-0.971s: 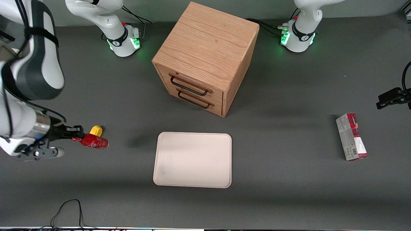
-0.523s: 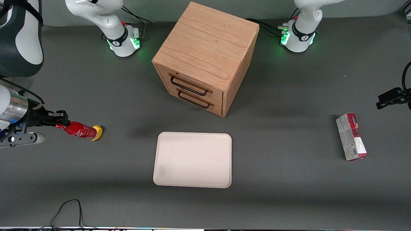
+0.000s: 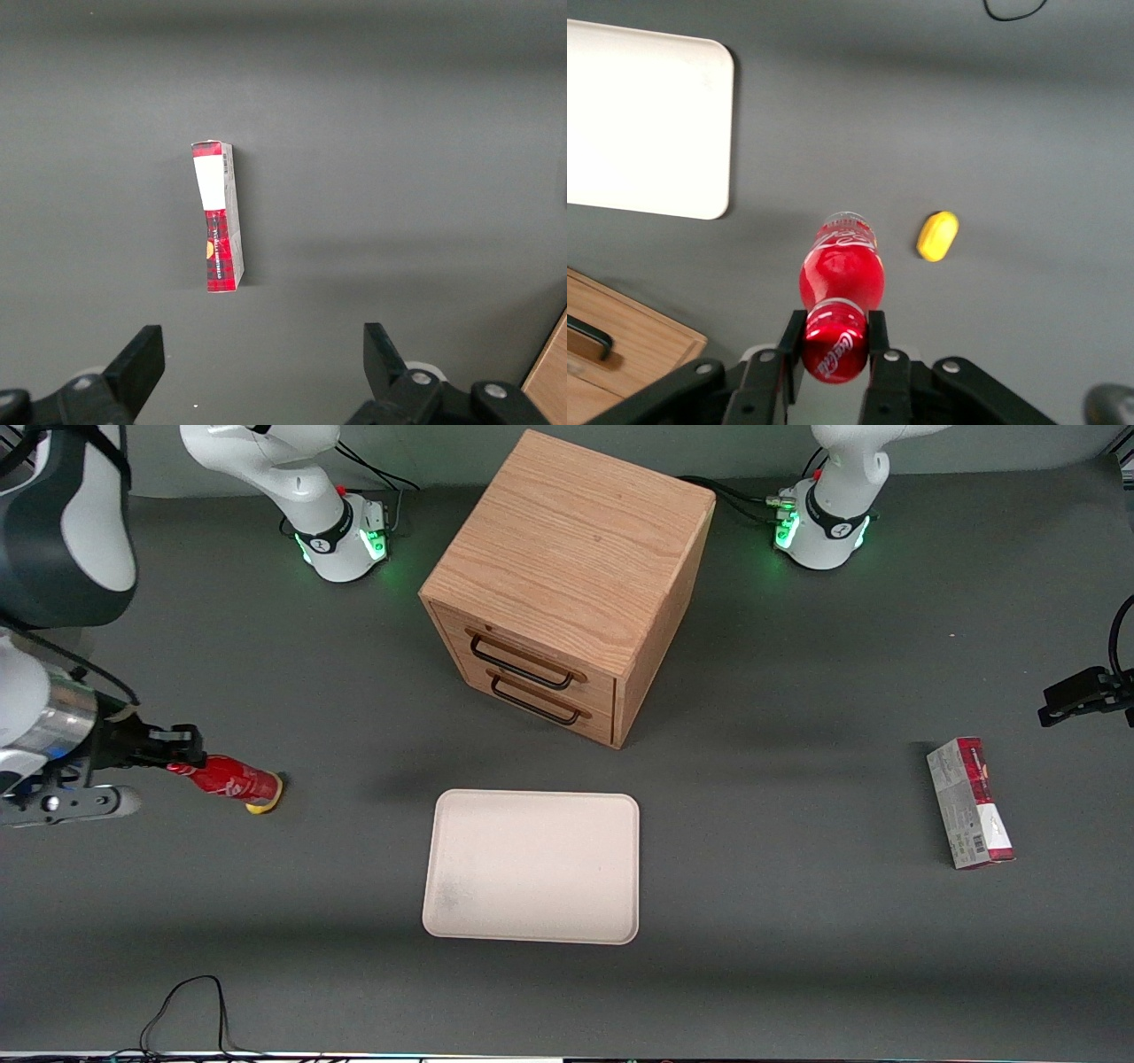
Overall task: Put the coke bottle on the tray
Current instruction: 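Lift the bottle and pull it back toward the right arm's base, then carry the bottle over the cream tray and lower it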
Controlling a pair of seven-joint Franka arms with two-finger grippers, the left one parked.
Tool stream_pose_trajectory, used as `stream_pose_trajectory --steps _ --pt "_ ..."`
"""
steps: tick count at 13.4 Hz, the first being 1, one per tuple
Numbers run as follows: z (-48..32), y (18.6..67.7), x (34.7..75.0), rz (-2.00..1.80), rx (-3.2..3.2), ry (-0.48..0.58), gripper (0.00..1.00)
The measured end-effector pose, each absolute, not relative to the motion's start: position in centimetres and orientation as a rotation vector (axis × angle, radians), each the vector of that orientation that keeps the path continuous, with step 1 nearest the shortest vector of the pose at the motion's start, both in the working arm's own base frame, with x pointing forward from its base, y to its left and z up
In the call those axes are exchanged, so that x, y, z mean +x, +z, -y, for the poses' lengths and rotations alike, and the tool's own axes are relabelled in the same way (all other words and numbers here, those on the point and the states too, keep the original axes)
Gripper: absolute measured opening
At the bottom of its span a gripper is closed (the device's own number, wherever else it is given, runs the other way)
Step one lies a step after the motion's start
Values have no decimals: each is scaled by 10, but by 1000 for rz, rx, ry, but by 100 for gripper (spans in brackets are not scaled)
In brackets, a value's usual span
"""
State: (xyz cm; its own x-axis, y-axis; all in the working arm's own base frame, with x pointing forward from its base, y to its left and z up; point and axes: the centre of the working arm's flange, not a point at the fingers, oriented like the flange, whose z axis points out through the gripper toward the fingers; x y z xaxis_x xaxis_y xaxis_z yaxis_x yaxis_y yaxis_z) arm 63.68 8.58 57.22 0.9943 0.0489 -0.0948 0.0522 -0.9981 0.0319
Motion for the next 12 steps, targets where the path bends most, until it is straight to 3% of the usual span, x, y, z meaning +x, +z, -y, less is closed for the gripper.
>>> stream_pose_trajectory --steps 4,8,12 --pt "-178 552 650 38 3090 -97 31" --pt "-244 481 697 195 3124 30 31" --pt "-269 425 713 169 3130 50 31"
